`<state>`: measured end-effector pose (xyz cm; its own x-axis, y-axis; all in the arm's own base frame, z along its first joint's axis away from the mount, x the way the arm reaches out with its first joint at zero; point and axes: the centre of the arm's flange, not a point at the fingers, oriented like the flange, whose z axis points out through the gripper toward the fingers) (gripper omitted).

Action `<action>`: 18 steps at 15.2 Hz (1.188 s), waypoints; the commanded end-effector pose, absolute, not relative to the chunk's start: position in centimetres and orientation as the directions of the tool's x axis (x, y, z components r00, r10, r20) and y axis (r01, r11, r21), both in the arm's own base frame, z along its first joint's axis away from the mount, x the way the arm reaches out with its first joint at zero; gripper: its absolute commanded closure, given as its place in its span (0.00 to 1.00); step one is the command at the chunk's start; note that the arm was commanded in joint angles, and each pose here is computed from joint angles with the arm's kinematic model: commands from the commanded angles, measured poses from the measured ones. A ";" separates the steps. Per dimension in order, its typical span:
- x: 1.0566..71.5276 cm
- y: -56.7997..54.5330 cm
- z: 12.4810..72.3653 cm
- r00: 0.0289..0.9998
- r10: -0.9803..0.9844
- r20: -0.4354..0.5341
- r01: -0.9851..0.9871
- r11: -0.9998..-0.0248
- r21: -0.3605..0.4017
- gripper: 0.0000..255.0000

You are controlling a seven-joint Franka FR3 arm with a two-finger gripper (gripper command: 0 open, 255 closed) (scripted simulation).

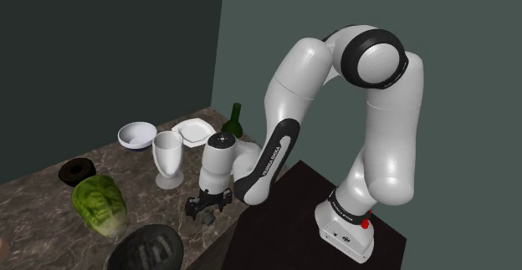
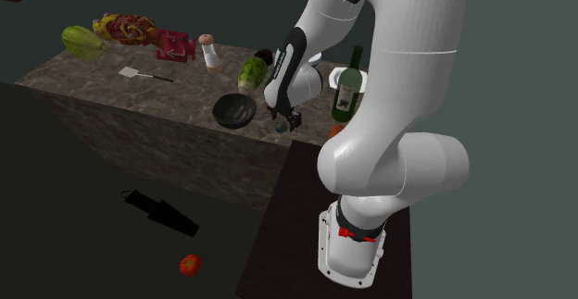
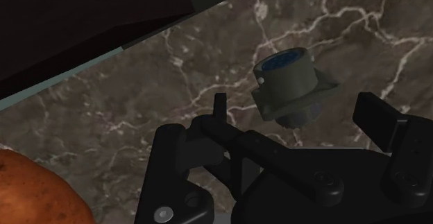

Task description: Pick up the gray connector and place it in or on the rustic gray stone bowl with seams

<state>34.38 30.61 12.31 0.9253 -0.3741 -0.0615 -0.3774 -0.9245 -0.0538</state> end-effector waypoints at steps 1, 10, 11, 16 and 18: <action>34.4 30.6 12.3 0.925 -0.374 -0.061 -0.377 -0.925 -0.054 0.00; 34.4 30.6 12.3 0.925 -0.374 -0.061 -0.377 -0.925 -0.054 1.00; 34.4 30.6 12.3 0.925 -0.374 -0.061 -0.377 -0.925 -0.054 1.00; 34.4 30.6 14.4 0.925 -0.374 -0.061 -0.377 -0.925 -0.054 1.00; 34.4 30.6 15.5 0.925 -0.374 -0.061 -0.377 -0.925 -0.054 1.00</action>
<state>34.41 30.70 14.92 0.9254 -0.3741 -0.0613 -0.3773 -0.9245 -0.0543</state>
